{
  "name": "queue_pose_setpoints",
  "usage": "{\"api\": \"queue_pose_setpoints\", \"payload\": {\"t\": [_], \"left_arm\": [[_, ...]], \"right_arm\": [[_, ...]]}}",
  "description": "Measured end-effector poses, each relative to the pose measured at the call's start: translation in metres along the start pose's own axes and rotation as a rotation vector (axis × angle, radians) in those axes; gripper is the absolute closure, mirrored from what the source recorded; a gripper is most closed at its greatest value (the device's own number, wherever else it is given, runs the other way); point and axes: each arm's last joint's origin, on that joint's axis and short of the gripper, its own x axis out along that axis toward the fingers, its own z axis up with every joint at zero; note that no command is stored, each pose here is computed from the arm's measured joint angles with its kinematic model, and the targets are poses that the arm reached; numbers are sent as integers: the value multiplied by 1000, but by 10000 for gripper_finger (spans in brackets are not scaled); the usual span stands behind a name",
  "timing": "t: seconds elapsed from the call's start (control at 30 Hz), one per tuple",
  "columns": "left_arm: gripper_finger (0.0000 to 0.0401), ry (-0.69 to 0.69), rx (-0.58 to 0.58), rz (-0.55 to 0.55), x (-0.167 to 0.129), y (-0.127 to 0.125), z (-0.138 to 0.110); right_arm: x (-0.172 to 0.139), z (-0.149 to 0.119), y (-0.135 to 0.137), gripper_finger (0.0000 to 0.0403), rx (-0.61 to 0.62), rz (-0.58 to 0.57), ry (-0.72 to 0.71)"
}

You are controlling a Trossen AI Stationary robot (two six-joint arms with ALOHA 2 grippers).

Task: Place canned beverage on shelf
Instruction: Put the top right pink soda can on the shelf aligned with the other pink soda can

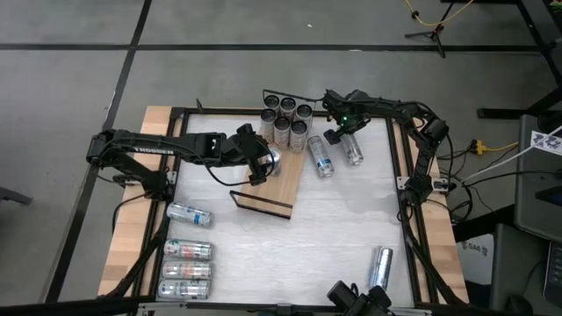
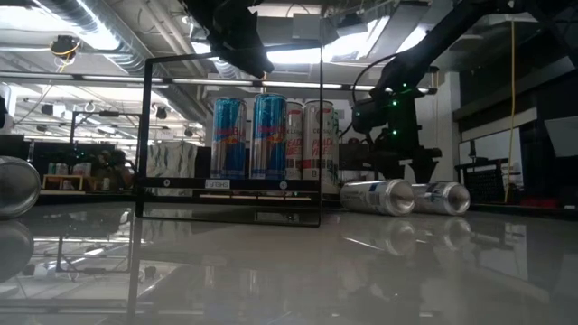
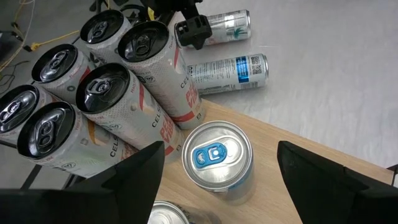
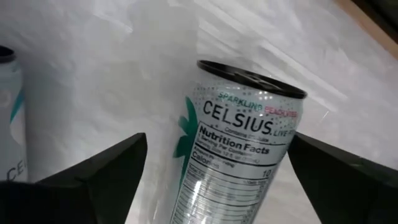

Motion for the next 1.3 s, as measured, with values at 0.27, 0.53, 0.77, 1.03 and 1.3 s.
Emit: {"api": "queue_pose_setpoints", "payload": {"t": [0.27, 0.53, 0.77, 1.03, 1.3], "left_arm": [[97, 0, -1, 0, 0, 0, 0], [97, 0, 0, 0, 0, 0, 0], [97, 0, -1, 0, 0, 0, 0], [97, 0, -1, 0, 0, 0, 0], [97, 0, -1, 0, 0, 0, 0]], "right_arm": [[8, -6, -1, 18, 0, -25, 11], [23, -17, -2, 92, -5, -26, 56], [23, -14, -2, 158, -26, -11, 29], [1, -18, -4, 150, -62, 51, -29], [-43, -48, -16, 153, -48, 82, -163]]}}
